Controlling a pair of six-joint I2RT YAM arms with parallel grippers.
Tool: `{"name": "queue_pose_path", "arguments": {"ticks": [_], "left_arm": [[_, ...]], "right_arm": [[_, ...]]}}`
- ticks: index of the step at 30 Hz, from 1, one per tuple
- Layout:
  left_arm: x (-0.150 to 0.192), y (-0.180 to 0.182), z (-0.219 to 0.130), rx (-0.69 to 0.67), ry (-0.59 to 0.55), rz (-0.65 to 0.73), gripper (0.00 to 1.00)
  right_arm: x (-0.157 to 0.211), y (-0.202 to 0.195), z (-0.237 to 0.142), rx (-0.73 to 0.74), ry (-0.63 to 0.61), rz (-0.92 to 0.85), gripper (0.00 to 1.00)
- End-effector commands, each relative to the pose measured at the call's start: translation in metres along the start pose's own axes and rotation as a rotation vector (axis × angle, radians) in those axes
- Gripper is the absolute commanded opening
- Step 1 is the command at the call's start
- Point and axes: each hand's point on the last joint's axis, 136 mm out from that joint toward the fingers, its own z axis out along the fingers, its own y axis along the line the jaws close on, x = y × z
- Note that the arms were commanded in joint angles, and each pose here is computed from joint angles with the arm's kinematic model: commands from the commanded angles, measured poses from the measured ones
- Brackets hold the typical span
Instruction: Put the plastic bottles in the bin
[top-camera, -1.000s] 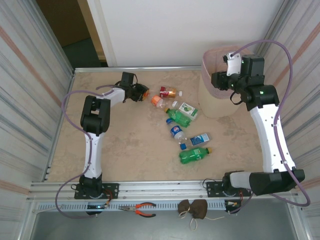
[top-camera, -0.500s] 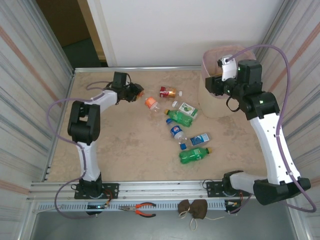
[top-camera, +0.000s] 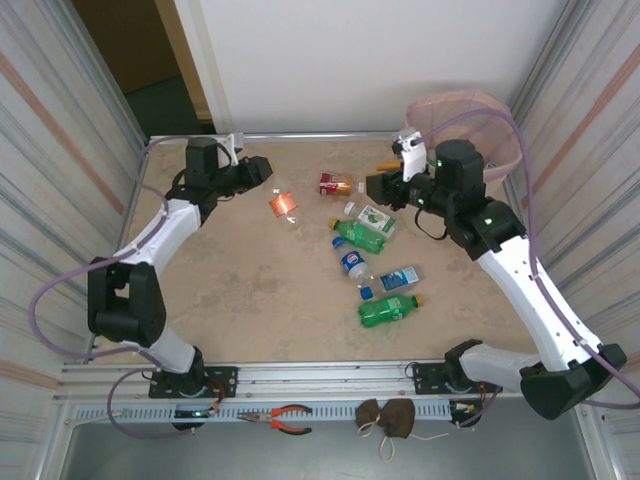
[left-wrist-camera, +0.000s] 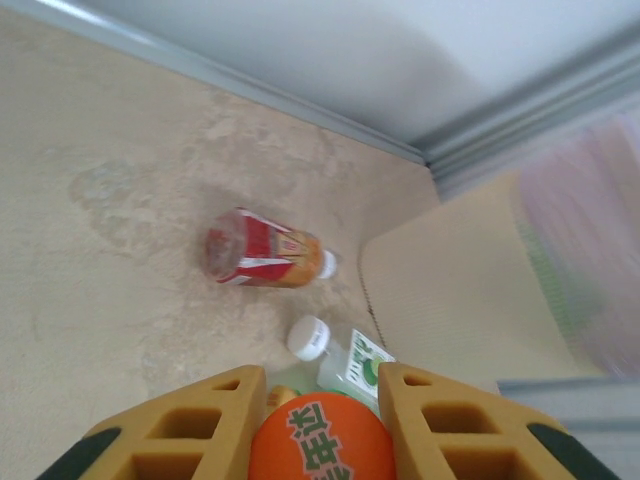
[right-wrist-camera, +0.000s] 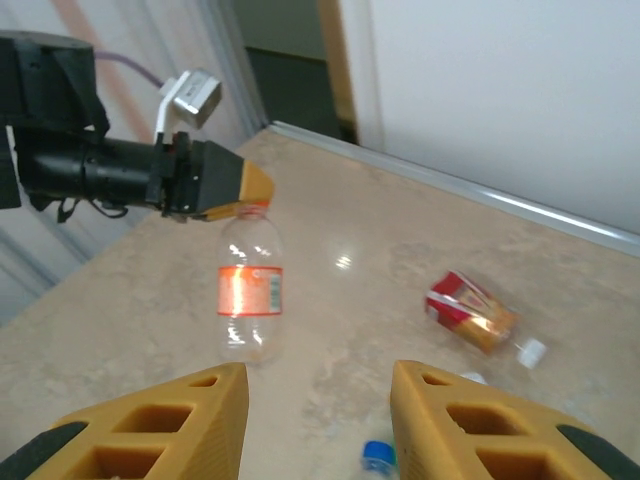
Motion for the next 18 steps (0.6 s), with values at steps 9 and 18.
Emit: {"name": "queue_pose_path", "arguments": {"ticks": [9, 18], "left_arm": [[0.009, -0.143, -0.088, 0.535, 0.017, 0.454, 0.19], [0.046, -0.194, -0.129, 0.704, 0.006, 0.686, 0.15]], "right_arm": [[0.002, 0.075, 0.027, -0.235, -0.095, -0.068, 0.45], [0.002, 0.137, 0.041, -0.467, -0.146, -0.088, 0.60]]}}
